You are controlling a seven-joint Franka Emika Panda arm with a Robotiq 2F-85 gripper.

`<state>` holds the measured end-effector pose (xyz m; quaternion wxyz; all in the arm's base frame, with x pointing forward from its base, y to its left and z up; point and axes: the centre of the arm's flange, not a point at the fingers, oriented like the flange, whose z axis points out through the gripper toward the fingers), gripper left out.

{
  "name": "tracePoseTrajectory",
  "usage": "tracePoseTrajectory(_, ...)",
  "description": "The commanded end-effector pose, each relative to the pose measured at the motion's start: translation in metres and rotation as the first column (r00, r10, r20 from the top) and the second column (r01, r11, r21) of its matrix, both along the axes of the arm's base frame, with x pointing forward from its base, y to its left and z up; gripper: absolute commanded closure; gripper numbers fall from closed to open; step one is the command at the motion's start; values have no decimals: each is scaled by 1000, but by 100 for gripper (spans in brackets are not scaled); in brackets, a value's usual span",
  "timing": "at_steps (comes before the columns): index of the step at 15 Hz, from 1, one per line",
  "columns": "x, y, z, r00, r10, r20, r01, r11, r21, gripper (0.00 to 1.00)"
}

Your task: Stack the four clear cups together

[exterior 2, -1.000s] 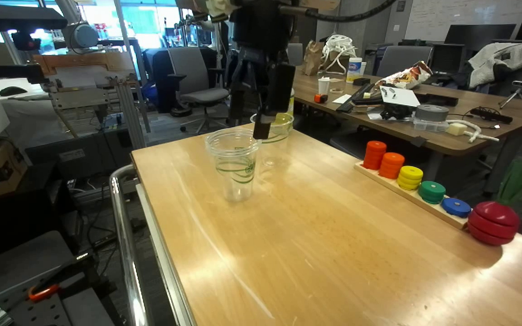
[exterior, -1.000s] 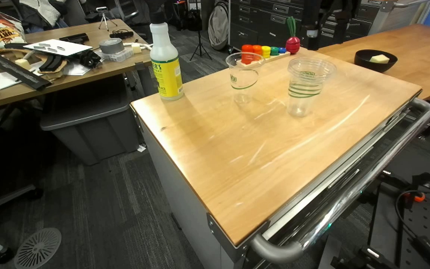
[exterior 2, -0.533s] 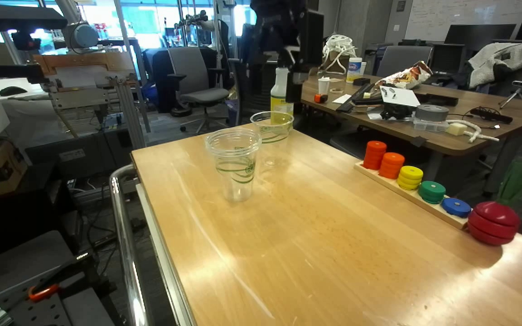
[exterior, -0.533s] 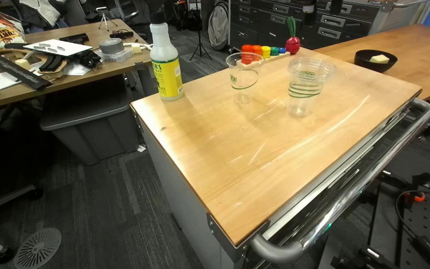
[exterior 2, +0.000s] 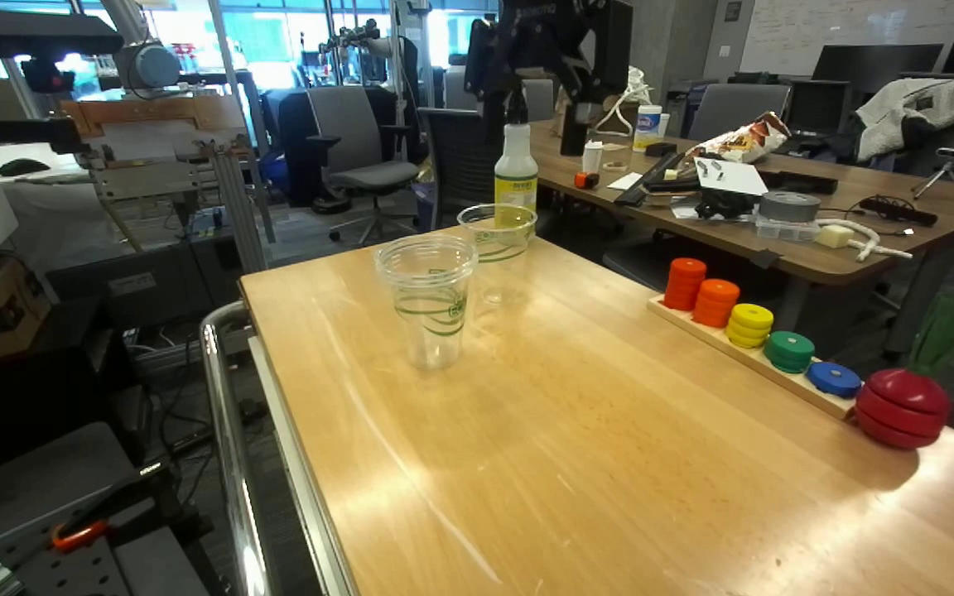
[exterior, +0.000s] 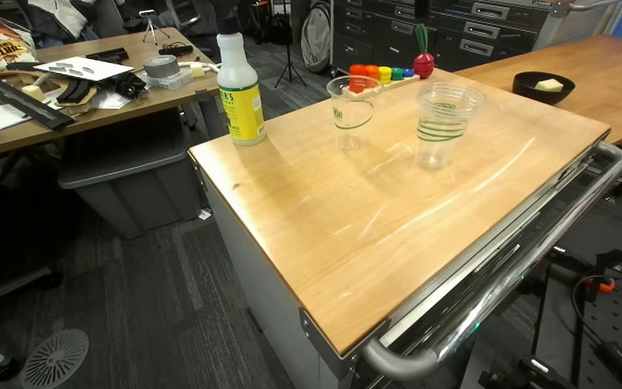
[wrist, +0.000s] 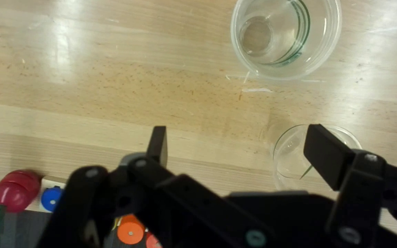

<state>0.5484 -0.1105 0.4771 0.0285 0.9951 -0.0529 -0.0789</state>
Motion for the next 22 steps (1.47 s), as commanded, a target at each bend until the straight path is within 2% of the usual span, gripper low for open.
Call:
tracePoseTrajectory(1, 32, -6, 2, 999, 23, -23, -20, 994, 111, 0)
tracePoseTrajectory(3, 40, -3, -10, 999, 10, -43, -3, 990, 144, 0)
tracePoseTrajectory(10, 60, 11, -63, 996, 14, -84, 0, 987, 161, 0)
tracePoseTrajectory(15, 75, 21, -88, 997, 15, -70, -3, 985, 174, 0)
tracePoseTrajectory(20, 88, 13, -101, 999, -35, -32, 40, 978, 203, 0)
tracePoseTrajectory(21, 91, 10, -102, 999, -47, -24, 51, 977, 207, 25)
tracePoseTrajectory(22, 92, 7, -104, 998, -56, -19, 59, 975, 212, 26)
